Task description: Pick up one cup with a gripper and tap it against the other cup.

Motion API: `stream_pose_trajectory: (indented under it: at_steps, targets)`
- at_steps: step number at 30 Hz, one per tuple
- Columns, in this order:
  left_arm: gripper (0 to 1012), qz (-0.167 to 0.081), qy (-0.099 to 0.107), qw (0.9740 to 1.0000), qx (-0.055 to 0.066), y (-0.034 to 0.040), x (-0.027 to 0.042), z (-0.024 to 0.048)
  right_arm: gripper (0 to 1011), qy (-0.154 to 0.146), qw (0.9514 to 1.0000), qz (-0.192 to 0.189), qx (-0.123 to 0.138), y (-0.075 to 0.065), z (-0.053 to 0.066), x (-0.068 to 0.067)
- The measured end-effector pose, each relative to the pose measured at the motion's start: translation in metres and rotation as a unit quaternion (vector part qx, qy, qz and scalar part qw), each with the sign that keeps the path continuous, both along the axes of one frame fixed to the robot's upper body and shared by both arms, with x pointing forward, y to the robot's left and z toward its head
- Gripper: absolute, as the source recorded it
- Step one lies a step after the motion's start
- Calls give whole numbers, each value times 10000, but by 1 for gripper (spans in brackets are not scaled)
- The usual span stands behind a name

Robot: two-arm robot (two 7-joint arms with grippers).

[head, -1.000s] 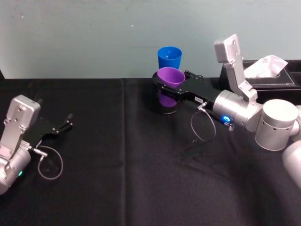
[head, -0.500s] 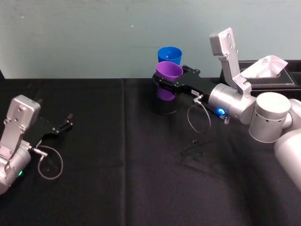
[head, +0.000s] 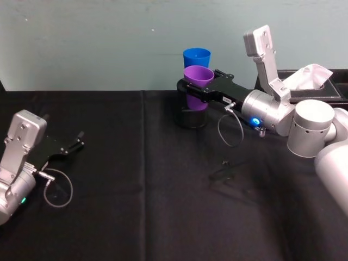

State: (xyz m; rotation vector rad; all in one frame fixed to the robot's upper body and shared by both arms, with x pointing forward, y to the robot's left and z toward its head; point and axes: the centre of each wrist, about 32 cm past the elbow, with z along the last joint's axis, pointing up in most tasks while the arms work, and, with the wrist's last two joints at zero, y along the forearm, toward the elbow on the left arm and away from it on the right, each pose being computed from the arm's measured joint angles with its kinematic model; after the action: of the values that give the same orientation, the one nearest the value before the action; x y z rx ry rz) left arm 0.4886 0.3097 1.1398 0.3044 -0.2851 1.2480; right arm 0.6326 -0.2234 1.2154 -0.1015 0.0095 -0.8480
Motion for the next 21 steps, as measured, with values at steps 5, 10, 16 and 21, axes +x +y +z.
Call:
stream_pose_trajectory:
  at_steps: [5, 10, 16, 21]
  targets:
    - [1000, 0, 0, 10000, 0, 0, 0, 0, 720, -18, 10000, 11, 9, 9, 19, 27]
    - [1000, 0, 0, 10000, 0, 0, 0, 0, 720, -21, 10000, 32, 28, 12, 25, 29]
    - [1000, 0, 0, 10000, 0, 0, 0, 0, 720, -20, 10000, 37, 26, 12, 23, 27]
    - [1000, 0, 1, 10000, 0, 0, 0, 0, 720, -17, 10000, 38, 24, 13, 22, 26]
